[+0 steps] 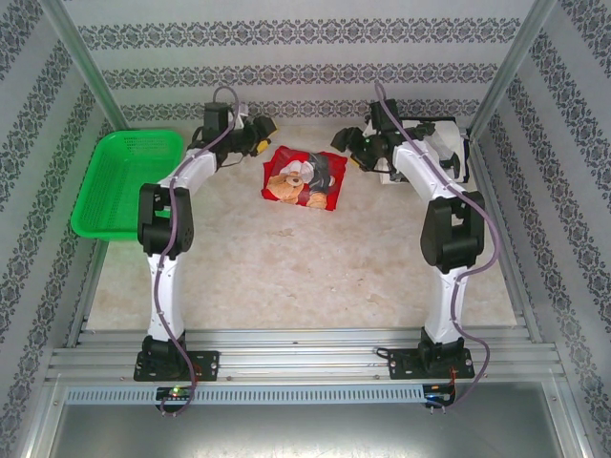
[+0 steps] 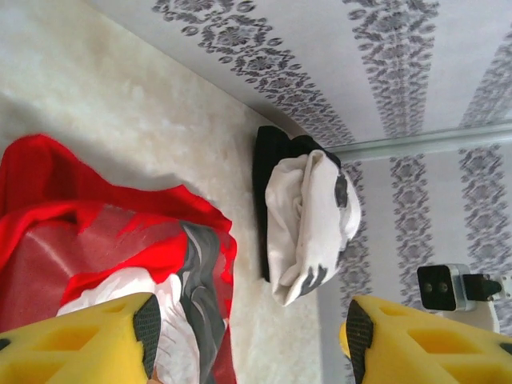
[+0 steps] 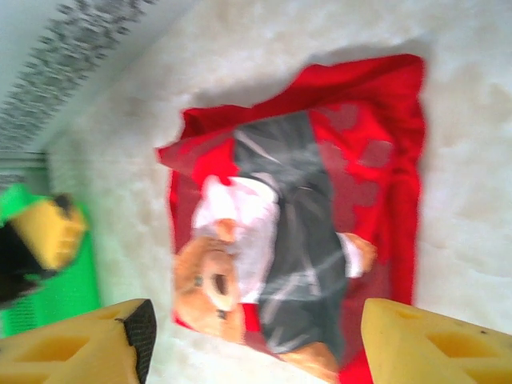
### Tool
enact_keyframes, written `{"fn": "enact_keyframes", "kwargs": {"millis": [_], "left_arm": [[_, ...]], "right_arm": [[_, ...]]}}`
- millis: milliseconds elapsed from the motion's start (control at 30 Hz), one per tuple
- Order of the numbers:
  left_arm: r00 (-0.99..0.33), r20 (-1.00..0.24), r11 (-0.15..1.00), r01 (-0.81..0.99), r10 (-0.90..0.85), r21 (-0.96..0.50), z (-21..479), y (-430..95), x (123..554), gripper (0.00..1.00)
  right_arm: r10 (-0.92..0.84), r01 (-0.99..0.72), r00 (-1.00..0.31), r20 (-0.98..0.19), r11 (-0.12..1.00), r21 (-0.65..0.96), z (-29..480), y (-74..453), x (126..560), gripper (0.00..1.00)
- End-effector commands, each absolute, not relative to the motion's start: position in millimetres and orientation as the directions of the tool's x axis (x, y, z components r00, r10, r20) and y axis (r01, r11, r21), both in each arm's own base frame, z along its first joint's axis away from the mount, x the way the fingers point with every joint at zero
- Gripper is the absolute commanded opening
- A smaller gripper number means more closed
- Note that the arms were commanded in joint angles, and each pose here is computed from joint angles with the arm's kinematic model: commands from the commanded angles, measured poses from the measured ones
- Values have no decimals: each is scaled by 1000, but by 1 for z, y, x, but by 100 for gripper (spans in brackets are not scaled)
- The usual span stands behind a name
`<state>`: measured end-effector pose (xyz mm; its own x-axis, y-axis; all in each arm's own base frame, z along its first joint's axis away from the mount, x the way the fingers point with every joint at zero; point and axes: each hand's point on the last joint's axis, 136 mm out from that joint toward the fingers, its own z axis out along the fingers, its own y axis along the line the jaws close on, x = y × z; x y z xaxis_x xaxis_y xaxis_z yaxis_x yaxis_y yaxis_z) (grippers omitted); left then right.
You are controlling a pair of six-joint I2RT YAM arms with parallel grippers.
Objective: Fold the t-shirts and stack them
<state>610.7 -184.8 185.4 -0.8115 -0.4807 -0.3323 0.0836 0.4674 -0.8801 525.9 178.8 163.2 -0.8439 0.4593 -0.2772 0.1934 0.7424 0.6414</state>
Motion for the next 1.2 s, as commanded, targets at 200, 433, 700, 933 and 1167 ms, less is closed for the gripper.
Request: {"fn": "enact_keyframes", "kwargs": {"millis": [200, 433, 700, 933, 1167], "left_arm": [[-885, -359, 650, 88, -297, -755, 118, -216, 583, 64], [-917, -303, 721, 26, -258, -692, 64, -212, 571, 63], [-946, -223, 772, -42, -235, -634, 18, -201, 552, 62], [-951, -214, 772, -38, -223, -635, 15, -201, 547, 62], [-924, -276, 721, 1, -264, -693, 77, -199, 559, 65]], "right_arm": [[316, 202, -922, -225, 886, 417, 63, 187, 516, 78], [312, 199, -924, -221, 886, 419, 44, 201, 529, 78], [265, 206, -949, -171, 932, 299, 26, 196, 520, 78], [262, 206, -953, -151, 927, 312, 18, 202, 525, 74], [281, 228, -950, -137, 923, 310, 5, 202, 526, 44]]}}
